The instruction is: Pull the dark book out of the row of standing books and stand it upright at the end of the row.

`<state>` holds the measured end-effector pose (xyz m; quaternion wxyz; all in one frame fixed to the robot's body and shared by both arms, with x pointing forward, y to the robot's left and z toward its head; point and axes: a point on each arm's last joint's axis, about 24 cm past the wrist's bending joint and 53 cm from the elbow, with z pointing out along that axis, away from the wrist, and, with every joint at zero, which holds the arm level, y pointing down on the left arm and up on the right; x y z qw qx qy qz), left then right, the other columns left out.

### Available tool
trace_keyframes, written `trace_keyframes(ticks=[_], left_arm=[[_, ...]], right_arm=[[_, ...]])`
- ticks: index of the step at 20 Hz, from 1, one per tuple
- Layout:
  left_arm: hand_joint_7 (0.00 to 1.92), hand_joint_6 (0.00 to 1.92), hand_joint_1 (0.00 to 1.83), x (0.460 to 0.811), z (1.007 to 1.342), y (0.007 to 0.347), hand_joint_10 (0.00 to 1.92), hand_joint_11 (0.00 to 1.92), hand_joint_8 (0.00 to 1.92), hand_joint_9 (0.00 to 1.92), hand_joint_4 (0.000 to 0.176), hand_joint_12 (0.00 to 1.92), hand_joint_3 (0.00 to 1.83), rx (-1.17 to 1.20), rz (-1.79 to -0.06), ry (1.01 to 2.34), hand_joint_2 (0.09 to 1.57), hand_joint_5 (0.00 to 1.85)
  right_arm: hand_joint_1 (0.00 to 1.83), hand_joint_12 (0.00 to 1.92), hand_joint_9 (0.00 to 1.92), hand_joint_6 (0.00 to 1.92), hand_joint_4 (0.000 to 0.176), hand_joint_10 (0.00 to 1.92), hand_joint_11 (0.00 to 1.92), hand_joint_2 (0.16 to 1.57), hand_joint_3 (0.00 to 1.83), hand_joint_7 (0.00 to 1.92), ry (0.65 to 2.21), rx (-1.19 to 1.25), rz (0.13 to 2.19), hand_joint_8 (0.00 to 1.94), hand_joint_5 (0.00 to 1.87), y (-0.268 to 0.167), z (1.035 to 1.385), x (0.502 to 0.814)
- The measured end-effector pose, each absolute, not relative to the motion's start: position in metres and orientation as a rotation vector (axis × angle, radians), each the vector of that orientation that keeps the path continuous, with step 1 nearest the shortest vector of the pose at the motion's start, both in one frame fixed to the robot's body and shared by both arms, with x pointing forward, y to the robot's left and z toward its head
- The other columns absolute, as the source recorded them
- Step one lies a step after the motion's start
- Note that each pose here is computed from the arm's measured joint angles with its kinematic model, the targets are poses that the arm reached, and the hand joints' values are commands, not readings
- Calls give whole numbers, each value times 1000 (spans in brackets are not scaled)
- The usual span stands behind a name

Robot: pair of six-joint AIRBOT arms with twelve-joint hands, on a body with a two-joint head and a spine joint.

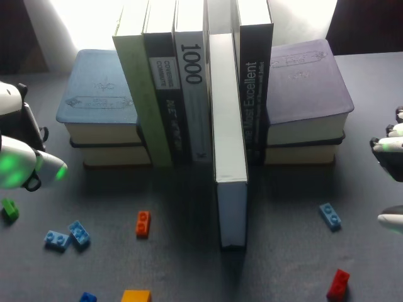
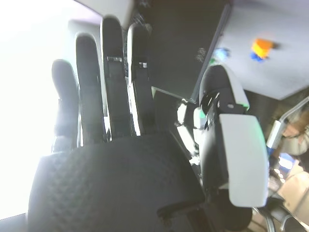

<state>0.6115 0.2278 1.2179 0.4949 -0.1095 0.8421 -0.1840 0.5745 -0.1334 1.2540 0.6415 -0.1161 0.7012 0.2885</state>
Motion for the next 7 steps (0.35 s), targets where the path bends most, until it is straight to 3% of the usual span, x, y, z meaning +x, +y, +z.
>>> trace_keyframes(ticks=[1,3,7], left_arm=[[1233,5,233,611,1217,228,1159,569,221,839,0,1464,0,-266,-444,2043,1316,1021],[1075,9,193,611,1216,228,1329,556,678,802,0,1543,0,-267,-442,2045,1333,1063],[926,2,164,611,1215,230,1442,550,1010,759,0,1610,1,-272,-436,2051,1349,1053]], right_arm=[[226,1921,541,1302,0,1850,363,1189,1,692,1605,-263,667,1492,666,-132,1253,578],[217,1921,536,1279,0,1829,347,1194,2,679,1613,-280,682,1460,667,-124,1252,576],[231,1921,531,1226,0,1820,374,1191,0,676,1627,-347,693,1431,676,-104,1243,571]])
